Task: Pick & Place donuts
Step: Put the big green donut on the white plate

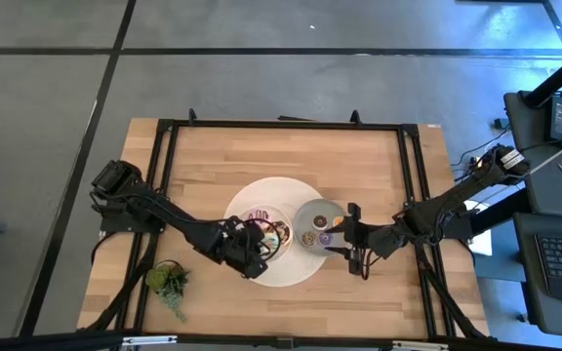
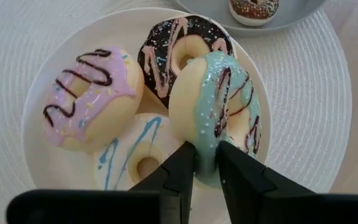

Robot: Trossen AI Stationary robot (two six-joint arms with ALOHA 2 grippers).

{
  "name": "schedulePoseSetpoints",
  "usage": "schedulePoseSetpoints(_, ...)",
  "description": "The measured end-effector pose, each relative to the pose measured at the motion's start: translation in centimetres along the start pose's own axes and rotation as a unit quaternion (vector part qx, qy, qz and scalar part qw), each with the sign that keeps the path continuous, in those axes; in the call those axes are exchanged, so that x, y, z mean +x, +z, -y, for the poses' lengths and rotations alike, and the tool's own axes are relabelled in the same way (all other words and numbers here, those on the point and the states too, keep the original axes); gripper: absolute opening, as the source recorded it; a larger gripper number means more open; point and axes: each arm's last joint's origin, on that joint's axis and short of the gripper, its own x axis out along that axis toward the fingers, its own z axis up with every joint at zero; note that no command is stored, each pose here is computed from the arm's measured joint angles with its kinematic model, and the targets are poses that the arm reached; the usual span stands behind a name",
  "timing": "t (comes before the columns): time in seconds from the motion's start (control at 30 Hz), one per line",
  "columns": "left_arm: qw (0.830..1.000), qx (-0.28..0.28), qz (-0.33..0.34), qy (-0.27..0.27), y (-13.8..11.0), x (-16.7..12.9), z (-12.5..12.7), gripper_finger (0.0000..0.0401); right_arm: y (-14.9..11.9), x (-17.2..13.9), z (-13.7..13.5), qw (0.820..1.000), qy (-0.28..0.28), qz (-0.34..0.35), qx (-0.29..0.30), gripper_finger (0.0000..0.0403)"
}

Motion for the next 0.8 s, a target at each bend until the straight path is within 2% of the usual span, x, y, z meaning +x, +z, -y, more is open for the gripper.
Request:
schedulePoseSetpoints(0.3, 1.0, 0.001, -0.003, 0.002, -0.04, 0.0, -0.05, 0.0101, 0.0, 0.0, 0.0, 1.0, 0.001, 0.0, 0.012, 0.0216)
schedulePoseSetpoints(0.8, 1.0, 0.001, -0.016, 0.021, -0.29, -0.01, -0.45, 0.0179, -0.05, 0.0, -0.13, 1.0, 0.02, -0.007, 0.012, 0.0216)
